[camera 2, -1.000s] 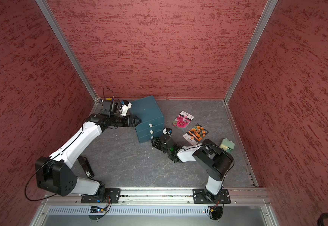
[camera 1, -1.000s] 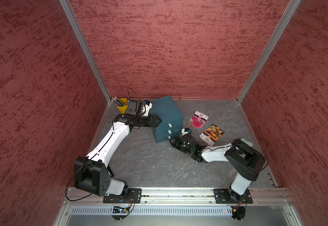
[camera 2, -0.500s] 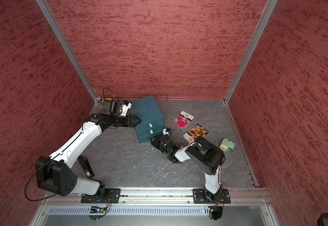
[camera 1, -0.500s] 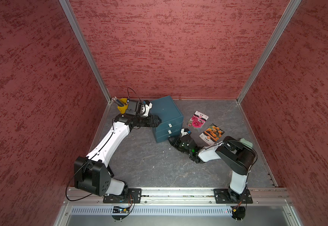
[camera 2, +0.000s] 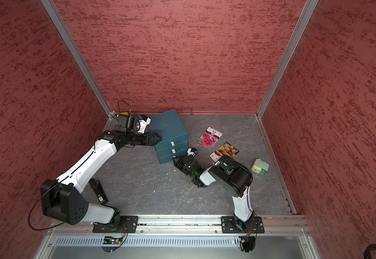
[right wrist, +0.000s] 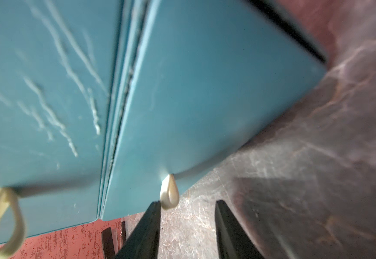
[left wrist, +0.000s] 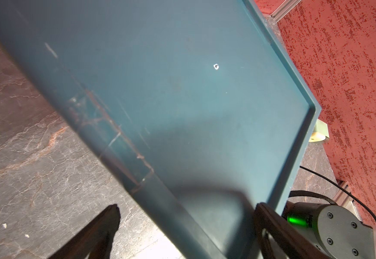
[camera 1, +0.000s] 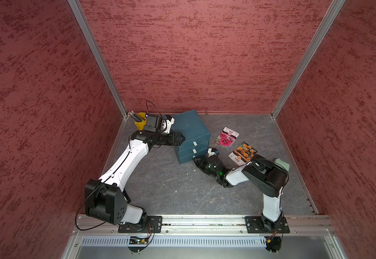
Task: Take the seed bags out of the drawer
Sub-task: Open the drawer in the storage box.
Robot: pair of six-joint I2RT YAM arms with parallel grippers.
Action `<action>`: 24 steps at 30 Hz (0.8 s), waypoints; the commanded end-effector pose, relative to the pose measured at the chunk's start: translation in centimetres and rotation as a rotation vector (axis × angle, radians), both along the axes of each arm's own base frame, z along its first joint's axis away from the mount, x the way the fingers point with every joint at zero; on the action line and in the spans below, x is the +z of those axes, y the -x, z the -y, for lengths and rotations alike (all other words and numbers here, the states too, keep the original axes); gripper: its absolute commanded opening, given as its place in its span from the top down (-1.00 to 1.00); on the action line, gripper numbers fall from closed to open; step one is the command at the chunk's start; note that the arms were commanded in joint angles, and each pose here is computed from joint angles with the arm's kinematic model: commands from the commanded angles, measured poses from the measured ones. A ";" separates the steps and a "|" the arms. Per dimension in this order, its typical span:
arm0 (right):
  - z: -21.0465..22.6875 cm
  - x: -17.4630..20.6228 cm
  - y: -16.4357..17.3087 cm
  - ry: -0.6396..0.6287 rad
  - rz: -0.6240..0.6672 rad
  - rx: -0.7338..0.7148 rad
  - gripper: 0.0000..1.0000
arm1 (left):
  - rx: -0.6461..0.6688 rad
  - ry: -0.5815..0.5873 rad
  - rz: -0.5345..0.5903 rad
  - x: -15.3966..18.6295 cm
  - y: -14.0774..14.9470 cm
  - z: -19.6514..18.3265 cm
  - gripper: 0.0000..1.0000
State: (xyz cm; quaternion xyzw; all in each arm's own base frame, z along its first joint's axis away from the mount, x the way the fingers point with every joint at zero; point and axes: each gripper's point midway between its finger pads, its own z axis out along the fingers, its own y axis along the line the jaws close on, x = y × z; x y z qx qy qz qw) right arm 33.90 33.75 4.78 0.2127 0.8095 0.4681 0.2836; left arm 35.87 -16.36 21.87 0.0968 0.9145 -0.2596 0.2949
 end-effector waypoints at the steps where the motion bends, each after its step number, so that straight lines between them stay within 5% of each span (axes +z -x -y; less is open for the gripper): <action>1: 0.0 1.2 -1.6 -0.040 0.047 -0.043 0.15 | -0.029 -0.043 -0.054 -1.2 1.7 -0.5 -0.94; 12: -0.3 1.3 -2.3 -0.059 0.059 -0.054 0.36 | -0.030 -0.047 -0.056 -1.3 1.7 -0.6 -0.94; 24: 0.1 1.1 -1.9 -0.059 0.050 -0.055 1.00 | -0.034 -0.045 -0.055 -1.2 1.8 -0.5 -0.94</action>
